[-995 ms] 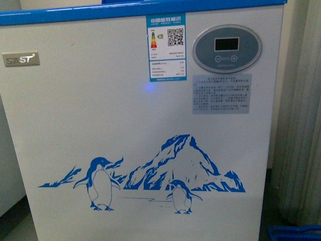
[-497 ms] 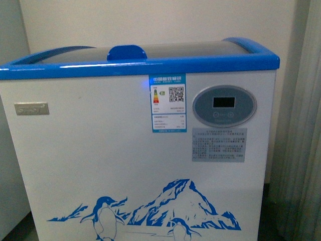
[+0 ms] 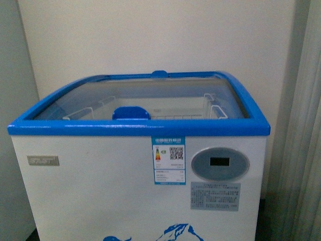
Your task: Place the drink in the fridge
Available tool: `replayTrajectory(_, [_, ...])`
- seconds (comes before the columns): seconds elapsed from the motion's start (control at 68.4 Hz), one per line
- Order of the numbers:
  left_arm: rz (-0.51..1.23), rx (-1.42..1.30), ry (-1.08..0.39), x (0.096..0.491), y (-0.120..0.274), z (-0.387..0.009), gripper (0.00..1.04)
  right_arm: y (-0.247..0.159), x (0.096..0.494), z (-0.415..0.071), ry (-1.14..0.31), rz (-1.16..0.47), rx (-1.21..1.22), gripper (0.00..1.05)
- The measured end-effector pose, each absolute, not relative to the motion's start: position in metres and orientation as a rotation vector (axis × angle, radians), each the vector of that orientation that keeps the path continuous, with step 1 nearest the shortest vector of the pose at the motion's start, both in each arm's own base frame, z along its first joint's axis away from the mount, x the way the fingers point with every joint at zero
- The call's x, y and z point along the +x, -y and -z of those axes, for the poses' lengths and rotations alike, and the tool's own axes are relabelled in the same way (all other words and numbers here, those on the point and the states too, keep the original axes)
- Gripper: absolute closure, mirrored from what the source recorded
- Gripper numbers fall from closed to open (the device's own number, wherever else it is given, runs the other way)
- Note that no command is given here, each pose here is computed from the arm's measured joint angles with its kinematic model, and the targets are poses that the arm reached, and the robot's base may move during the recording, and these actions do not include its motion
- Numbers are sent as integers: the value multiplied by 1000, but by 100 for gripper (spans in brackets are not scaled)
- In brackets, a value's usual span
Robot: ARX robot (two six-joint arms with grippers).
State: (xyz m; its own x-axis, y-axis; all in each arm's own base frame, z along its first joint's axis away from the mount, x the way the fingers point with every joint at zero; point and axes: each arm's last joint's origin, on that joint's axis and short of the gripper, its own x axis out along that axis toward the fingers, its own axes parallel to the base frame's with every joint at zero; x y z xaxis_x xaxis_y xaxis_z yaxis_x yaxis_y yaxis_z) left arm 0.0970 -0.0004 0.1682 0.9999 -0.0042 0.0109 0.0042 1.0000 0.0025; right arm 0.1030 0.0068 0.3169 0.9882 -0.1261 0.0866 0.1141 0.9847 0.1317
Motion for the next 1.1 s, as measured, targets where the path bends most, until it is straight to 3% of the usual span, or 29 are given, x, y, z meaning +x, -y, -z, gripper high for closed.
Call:
replayTrajectory(0.176, [0,-2,4,97,0,-168,8,-7,103,-317,95,121,127,64])
replayTrajectory(0.263, [-47,-122,-210,100,1,-166,8,-7,103,-317,96,121,127,64])
replayTrajectory(0.38, [2,-155,-311,115,6,-161,8,-7,103,-317,96,120,127,64])
replayTrajectory(0.556, [181,10,-134,170,10,-194,8,-7,103,-317,95,121,127,64])
replayTrajectory(0.702, [413,318,86,228,25,-228,8,-7,103,-317,95,121,127,64])
replayTrajectory(0.907, [569,726,209,307,44,-250,8,-7,103,-317,96,121,127,64])
replayTrajectory(1.097, [688,1015,261,355,58,-253,8,-7,103,-317,95,121,127,64])
